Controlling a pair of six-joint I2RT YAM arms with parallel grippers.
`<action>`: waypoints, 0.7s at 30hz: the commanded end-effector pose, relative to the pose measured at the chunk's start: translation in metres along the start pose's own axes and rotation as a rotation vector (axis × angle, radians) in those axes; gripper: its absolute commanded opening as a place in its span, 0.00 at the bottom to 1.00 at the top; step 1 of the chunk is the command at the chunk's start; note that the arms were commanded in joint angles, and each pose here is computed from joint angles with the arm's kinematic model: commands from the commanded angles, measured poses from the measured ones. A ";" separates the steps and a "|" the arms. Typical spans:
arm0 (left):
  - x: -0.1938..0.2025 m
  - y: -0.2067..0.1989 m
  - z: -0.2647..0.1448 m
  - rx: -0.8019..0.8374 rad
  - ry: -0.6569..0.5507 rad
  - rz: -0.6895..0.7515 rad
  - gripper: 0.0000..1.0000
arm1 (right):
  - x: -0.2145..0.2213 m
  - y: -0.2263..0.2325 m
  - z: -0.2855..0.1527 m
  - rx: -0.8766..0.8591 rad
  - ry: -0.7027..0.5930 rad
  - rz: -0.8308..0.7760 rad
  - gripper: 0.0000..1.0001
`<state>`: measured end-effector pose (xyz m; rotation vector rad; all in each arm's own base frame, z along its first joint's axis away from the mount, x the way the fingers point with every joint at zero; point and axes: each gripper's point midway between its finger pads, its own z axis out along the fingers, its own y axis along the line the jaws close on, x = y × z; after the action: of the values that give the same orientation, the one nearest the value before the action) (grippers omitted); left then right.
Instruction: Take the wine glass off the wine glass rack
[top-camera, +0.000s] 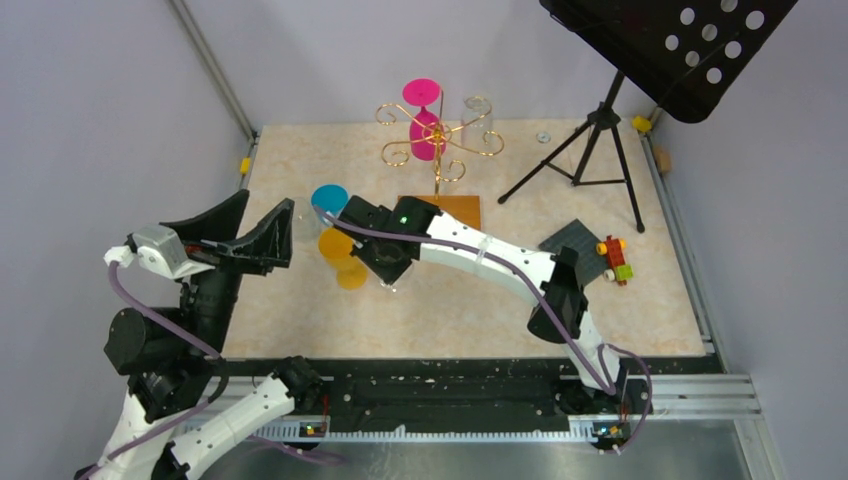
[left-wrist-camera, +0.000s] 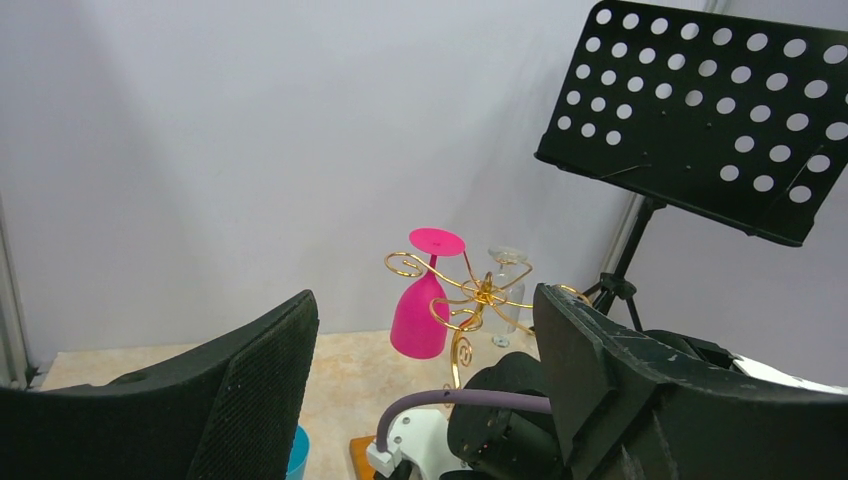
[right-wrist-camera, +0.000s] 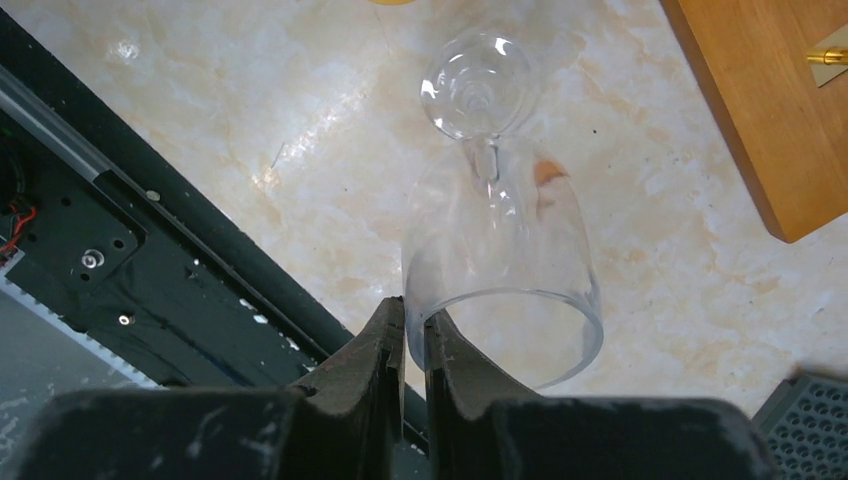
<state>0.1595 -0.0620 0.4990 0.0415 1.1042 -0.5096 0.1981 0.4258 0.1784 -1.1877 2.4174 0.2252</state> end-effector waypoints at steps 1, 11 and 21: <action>-0.018 0.006 -0.005 -0.017 -0.040 -0.005 0.82 | -0.013 -0.008 -0.013 0.020 -0.038 -0.010 0.14; -0.016 0.006 -0.004 -0.024 -0.036 -0.003 0.82 | -0.024 -0.020 -0.011 0.045 -0.066 0.009 0.28; -0.019 0.006 -0.004 -0.025 -0.039 -0.004 0.82 | -0.044 -0.030 0.002 0.024 -0.122 0.063 0.31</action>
<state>0.1589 -0.0580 0.4983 0.0282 1.1080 -0.5010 0.2275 0.4251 0.1869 -1.1183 2.3970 0.2184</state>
